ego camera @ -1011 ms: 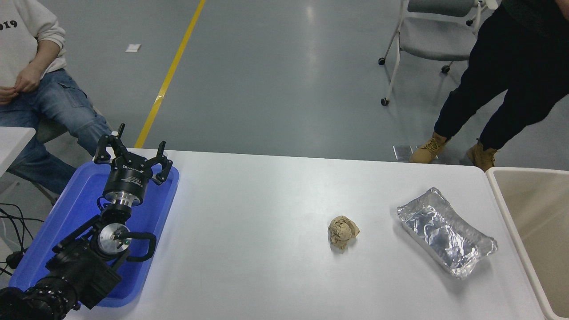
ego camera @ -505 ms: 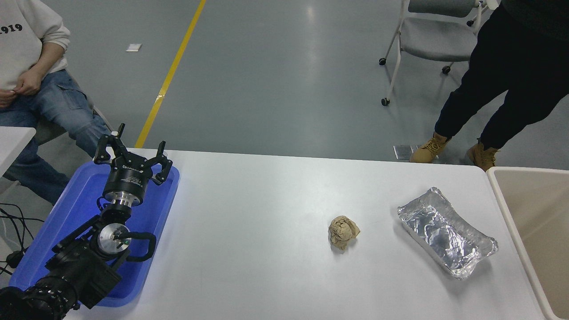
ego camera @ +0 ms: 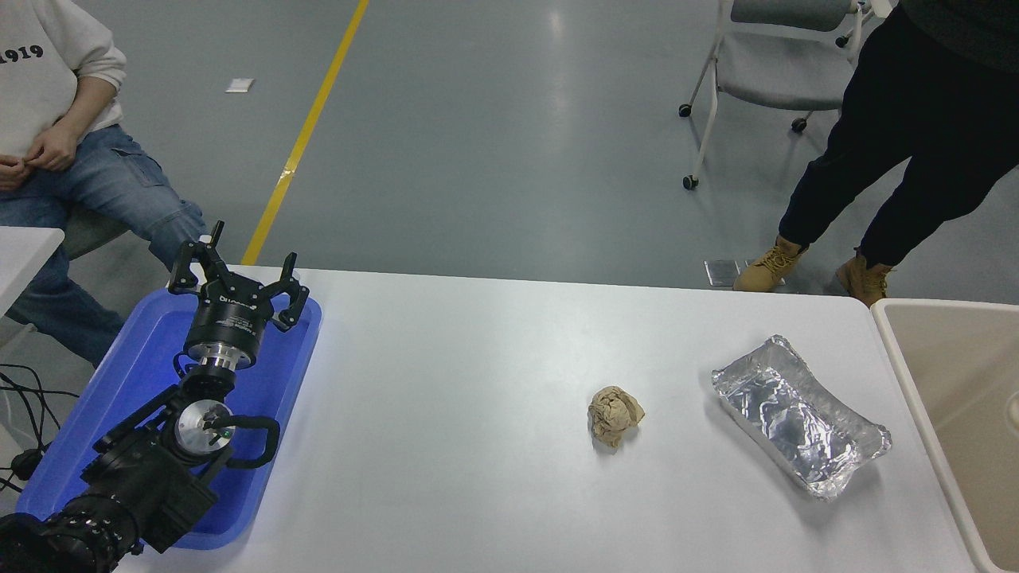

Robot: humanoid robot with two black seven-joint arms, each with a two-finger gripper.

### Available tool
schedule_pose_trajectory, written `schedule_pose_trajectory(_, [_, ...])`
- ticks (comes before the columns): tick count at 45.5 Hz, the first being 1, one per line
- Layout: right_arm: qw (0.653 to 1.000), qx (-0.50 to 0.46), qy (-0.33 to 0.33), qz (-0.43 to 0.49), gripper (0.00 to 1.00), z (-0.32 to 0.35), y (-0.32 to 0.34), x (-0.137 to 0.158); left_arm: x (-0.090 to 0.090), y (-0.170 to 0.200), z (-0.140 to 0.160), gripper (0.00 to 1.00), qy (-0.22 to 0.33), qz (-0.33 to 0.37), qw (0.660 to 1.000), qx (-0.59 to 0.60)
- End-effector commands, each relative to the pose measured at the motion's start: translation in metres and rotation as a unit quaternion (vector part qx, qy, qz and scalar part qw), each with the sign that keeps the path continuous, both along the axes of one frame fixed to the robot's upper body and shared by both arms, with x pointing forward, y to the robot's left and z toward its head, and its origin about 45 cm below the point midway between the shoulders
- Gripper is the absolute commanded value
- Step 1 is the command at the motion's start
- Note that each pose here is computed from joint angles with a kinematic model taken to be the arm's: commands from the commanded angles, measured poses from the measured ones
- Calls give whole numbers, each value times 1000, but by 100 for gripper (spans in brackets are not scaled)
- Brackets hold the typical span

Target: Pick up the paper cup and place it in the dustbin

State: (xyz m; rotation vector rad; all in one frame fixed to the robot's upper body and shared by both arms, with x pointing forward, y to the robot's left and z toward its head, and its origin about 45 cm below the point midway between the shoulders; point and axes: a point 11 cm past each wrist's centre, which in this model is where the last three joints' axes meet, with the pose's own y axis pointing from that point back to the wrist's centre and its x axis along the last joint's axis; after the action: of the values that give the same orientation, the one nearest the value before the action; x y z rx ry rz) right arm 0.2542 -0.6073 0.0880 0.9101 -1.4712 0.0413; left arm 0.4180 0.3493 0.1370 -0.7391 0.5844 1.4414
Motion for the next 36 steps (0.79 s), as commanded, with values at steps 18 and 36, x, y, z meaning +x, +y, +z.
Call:
schedule_pose_trajectory(18, [965, 128, -212, -91, 100, 66, 2, 72, 0, 0, 0, 100, 0, 0, 1000, 0])
schedule_pose_trajectory(36, [912, 175, -370, -33, 100, 193, 44, 182, 0, 0, 0, 100, 0, 0, 1000, 0])
